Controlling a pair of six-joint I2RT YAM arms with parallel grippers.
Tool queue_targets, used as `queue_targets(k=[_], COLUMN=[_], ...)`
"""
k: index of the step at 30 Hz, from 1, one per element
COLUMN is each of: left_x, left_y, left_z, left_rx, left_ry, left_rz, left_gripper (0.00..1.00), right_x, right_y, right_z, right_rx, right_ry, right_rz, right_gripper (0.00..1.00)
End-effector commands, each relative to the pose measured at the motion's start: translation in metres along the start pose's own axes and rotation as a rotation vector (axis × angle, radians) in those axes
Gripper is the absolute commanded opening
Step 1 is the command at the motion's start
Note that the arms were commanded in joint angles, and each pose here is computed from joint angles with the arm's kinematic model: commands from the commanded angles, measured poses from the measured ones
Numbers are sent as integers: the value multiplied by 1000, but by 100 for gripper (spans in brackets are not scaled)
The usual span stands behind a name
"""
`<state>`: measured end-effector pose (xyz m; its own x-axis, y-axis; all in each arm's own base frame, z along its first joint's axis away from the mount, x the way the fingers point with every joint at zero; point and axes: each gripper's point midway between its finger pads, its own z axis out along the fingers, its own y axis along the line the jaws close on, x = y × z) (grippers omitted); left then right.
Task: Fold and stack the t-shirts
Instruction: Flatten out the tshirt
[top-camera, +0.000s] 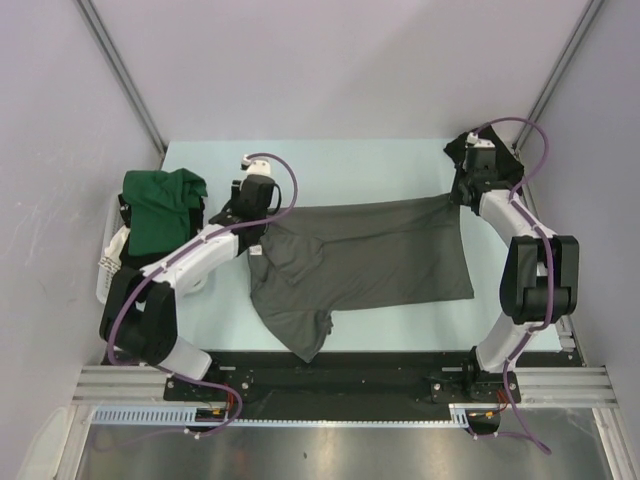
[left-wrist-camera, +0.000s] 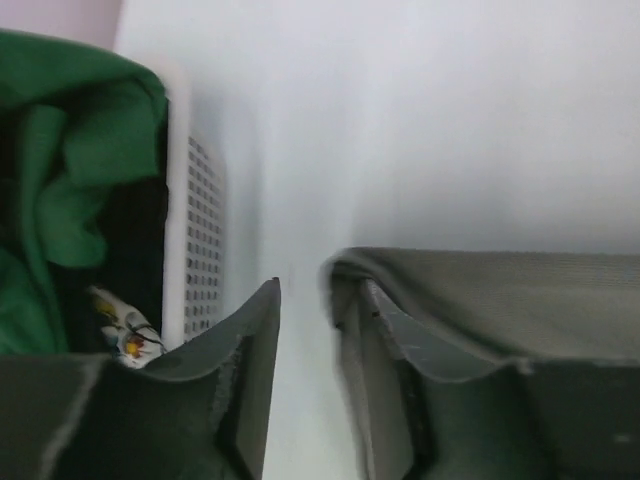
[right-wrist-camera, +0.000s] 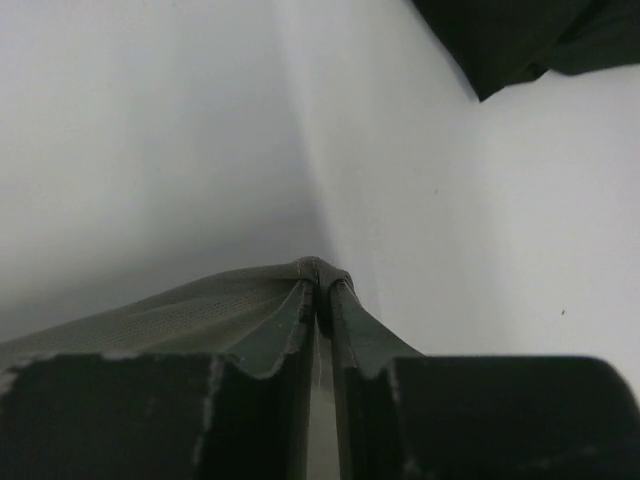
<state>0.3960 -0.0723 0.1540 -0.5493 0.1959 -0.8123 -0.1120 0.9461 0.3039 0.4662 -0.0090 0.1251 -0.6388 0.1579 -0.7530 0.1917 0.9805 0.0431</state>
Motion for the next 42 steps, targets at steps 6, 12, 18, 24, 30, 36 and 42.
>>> queue_targets(k=[6, 12, 18, 24, 30, 36, 42], left_x=[-48, -59, -46, -35, -46, -46, -44], left_y=[46, 34, 4, -16, -18, -22, -24], left_z=[-6, -27, -59, -87, -114, -121, -120], left_rx=[-241, -87, 160, 327, 429, 466, 472], left_ry=[-92, -114, -113, -83, -136, -125, -116], left_rz=[-26, -80, -178, -250, -304, -293, -289], left_gripper=[69, 66, 62, 62, 62, 60, 58], right_x=[-57, -60, -42, -18, 9, 31, 33], right_y=[-3, -3, -8, -16, -26, -20, -12], right_z=[-1, -13, -11, 10, 30, 45, 52], right_rx=[53, 46, 80, 125, 125, 100, 55], right_ry=[-150, -151, -86, -14, 77, 145, 145], right_rz=[-16, -9, 2, 40, 129, 171, 188], right_gripper=[31, 37, 36, 36, 36, 34, 32])
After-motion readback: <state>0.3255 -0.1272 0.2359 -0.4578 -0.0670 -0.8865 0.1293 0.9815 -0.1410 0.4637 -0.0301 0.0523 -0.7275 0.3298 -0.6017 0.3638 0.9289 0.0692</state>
